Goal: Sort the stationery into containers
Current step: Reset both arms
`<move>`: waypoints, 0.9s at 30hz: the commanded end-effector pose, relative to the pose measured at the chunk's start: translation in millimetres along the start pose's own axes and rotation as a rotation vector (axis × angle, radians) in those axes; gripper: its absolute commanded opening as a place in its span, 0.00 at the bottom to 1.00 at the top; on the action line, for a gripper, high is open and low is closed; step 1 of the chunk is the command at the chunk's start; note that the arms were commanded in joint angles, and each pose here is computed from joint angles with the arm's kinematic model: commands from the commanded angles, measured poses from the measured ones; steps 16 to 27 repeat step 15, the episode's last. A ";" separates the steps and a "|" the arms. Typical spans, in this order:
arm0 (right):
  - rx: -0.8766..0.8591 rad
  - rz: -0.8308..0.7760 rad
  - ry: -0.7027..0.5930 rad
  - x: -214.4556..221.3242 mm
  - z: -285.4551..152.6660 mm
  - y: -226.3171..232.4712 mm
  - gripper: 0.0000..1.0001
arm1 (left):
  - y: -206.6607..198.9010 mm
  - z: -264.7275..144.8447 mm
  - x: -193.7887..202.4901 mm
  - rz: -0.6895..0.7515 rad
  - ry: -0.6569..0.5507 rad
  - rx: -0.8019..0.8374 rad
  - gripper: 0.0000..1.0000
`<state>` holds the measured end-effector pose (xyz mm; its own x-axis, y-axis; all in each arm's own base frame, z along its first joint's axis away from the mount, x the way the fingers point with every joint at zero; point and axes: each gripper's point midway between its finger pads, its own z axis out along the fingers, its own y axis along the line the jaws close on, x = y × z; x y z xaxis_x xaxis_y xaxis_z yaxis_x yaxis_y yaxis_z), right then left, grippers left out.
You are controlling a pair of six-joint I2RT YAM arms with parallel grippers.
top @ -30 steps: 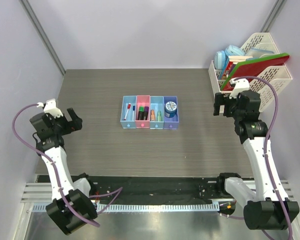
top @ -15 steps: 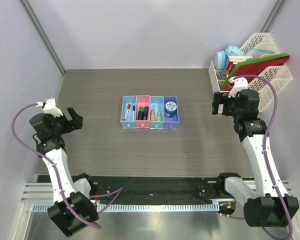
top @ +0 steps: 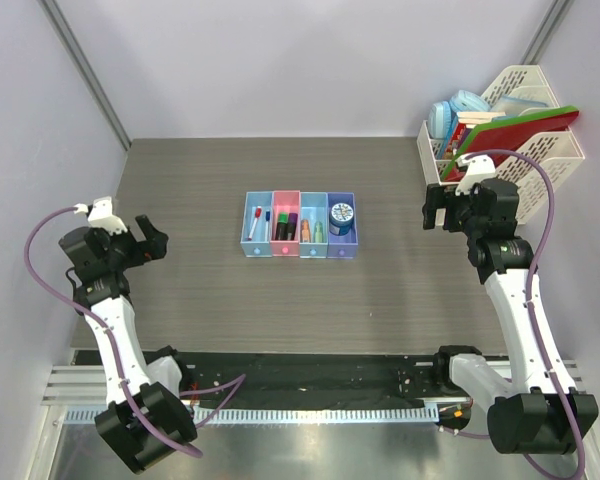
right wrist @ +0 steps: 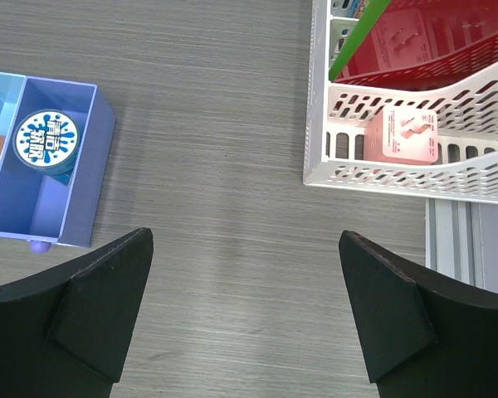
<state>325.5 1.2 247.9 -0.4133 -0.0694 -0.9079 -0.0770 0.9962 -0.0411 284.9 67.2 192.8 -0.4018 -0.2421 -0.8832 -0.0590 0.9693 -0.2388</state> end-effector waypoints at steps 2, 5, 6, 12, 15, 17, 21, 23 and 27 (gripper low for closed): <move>-0.011 -0.001 -0.040 -7.9 1.0 1.5 1.00 | -1.6 1.5 -7.3 0.006 -0.031 0.020 1.00; -0.016 -0.001 -0.039 -7.9 0.7 2.3 1.00 | -2.9 1.6 -7.2 0.006 -0.030 0.026 1.00; -0.019 -0.001 -0.040 -8.3 0.8 2.8 1.00 | -2.5 1.5 -7.3 0.005 -0.031 0.024 1.00; -0.029 -0.002 -0.032 -5.7 2.3 4.4 0.99 | -2.9 2.1 -5.3 0.001 -0.024 0.029 1.00; -0.033 -0.003 -0.040 -7.8 0.5 5.2 1.00 | -3.3 2.3 -6.0 0.002 -0.025 0.030 1.00; -0.033 -0.003 -0.040 -7.8 0.5 5.2 1.00 | -3.3 2.3 -6.0 0.002 -0.025 0.030 1.00; -0.033 -0.003 -0.040 -7.8 0.5 5.2 1.00 | -3.3 2.3 -6.0 0.002 -0.025 0.030 1.00; -0.033 -0.003 -0.040 -7.8 0.5 5.2 1.00 | -3.3 2.3 -6.0 0.002 -0.025 0.030 1.00; -0.033 -0.003 -0.040 -7.8 0.5 5.2 1.00 | -3.3 2.3 -6.0 0.002 -0.025 0.030 1.00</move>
